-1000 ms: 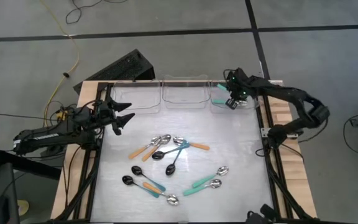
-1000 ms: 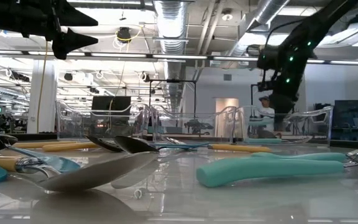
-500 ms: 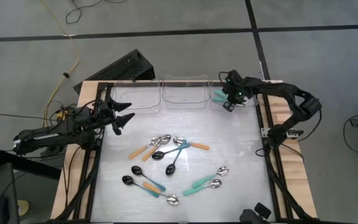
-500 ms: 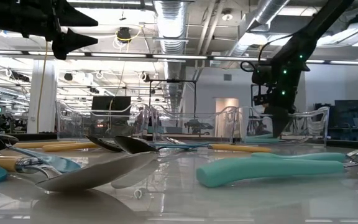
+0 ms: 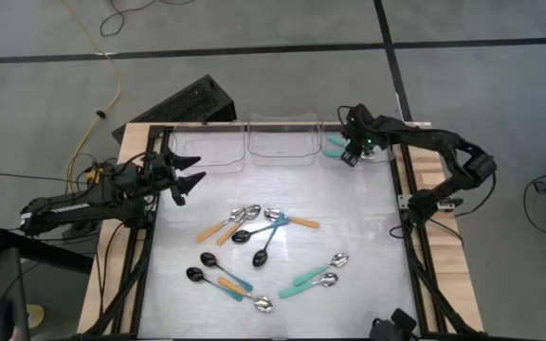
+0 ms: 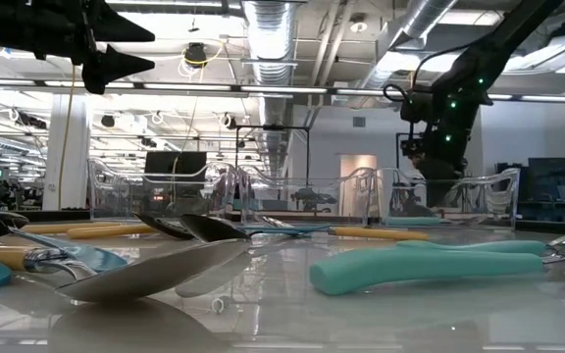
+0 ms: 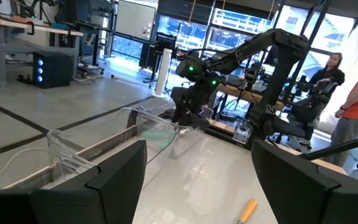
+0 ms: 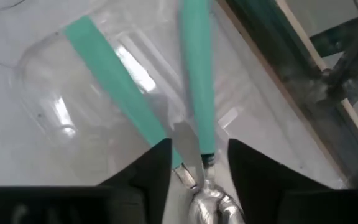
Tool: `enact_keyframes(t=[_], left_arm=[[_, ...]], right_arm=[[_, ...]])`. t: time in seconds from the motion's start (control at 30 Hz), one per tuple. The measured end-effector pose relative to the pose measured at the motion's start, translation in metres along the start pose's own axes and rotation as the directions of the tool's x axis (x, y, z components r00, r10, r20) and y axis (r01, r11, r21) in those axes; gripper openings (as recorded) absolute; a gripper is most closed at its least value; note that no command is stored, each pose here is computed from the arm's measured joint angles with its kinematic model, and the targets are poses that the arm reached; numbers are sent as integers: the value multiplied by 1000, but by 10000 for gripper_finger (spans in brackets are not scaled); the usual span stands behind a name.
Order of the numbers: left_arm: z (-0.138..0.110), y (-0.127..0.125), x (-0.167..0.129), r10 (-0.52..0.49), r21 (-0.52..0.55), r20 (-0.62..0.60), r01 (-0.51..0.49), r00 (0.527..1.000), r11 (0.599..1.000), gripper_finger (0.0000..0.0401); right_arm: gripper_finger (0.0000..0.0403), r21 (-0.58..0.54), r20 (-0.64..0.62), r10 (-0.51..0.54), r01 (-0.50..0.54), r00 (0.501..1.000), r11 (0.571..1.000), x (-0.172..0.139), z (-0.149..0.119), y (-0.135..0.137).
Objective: Sort silverware by color (type)
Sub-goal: Put the top light blue spoon into the top right transparent bin
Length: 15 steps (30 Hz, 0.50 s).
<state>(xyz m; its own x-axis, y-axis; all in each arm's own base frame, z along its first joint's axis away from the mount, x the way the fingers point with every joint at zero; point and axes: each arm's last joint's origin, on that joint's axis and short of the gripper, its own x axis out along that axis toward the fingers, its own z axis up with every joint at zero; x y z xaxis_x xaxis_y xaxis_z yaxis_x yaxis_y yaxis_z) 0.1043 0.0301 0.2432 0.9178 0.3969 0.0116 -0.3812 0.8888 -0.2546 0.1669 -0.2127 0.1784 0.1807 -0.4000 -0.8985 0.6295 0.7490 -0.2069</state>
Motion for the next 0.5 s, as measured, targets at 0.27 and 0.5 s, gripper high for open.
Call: enact_keyframes(t=[0.27, 0.5], left_arm=[[0, 0, 0, -1, -1, 4, 1, 1000, 1000, 277], [0, 0, 0, -1, -3, 5, 1, 1000, 1000, 277]], right_arm=[[226, 7, 163, -13, 12, 987, 1000, -44, 19, 3], [219, -57, 408, 157, -147, 899, 987, -115, 26, 34]])
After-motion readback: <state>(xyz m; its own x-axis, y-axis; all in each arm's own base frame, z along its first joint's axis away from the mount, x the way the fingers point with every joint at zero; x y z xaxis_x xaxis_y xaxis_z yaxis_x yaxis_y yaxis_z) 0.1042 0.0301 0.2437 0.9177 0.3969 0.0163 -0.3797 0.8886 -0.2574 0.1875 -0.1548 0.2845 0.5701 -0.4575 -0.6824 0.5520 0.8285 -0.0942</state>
